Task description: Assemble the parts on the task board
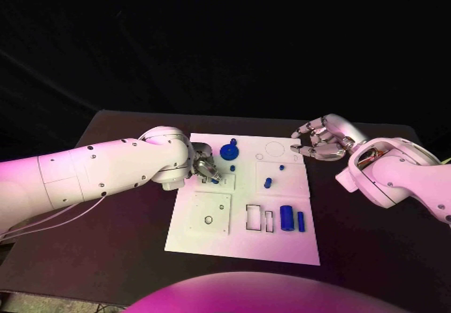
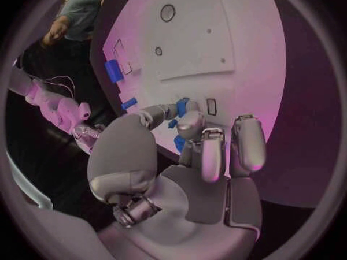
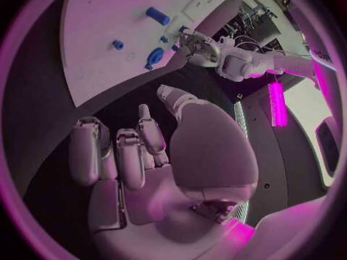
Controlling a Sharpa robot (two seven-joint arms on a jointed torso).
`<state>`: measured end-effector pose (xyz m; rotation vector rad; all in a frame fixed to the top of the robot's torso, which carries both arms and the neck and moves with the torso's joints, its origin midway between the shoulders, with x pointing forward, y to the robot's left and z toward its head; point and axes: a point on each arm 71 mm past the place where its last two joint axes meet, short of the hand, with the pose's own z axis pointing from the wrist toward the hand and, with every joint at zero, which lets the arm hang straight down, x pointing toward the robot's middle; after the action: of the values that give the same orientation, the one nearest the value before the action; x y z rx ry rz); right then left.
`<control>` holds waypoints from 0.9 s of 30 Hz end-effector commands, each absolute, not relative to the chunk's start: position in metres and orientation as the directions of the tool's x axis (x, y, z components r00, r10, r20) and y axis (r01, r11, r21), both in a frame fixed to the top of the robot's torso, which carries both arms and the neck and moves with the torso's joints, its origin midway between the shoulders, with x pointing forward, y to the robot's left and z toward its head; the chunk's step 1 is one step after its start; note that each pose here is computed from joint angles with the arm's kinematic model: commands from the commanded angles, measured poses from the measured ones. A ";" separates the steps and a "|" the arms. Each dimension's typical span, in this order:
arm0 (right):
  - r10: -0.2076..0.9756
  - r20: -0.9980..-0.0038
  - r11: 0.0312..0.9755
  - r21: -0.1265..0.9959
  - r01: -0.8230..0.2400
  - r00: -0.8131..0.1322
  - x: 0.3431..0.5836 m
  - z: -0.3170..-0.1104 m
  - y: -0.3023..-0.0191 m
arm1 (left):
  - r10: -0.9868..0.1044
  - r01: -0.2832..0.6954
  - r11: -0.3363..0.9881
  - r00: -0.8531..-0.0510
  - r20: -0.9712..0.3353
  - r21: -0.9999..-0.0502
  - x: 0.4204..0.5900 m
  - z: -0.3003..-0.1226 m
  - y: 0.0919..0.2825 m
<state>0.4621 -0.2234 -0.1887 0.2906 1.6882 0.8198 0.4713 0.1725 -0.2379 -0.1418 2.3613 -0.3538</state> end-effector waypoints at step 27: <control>0.584 -0.756 0.723 0.650 -0.232 -0.295 0.462 -0.189 -0.223 | -0.187 -0.015 0.964 -0.749 -0.636 -0.266 0.474 -0.242 0.171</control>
<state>0.4622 -0.2239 -0.1890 0.2932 1.6887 0.8189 0.4757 0.1723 -0.2399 -0.1488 2.3792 -0.3283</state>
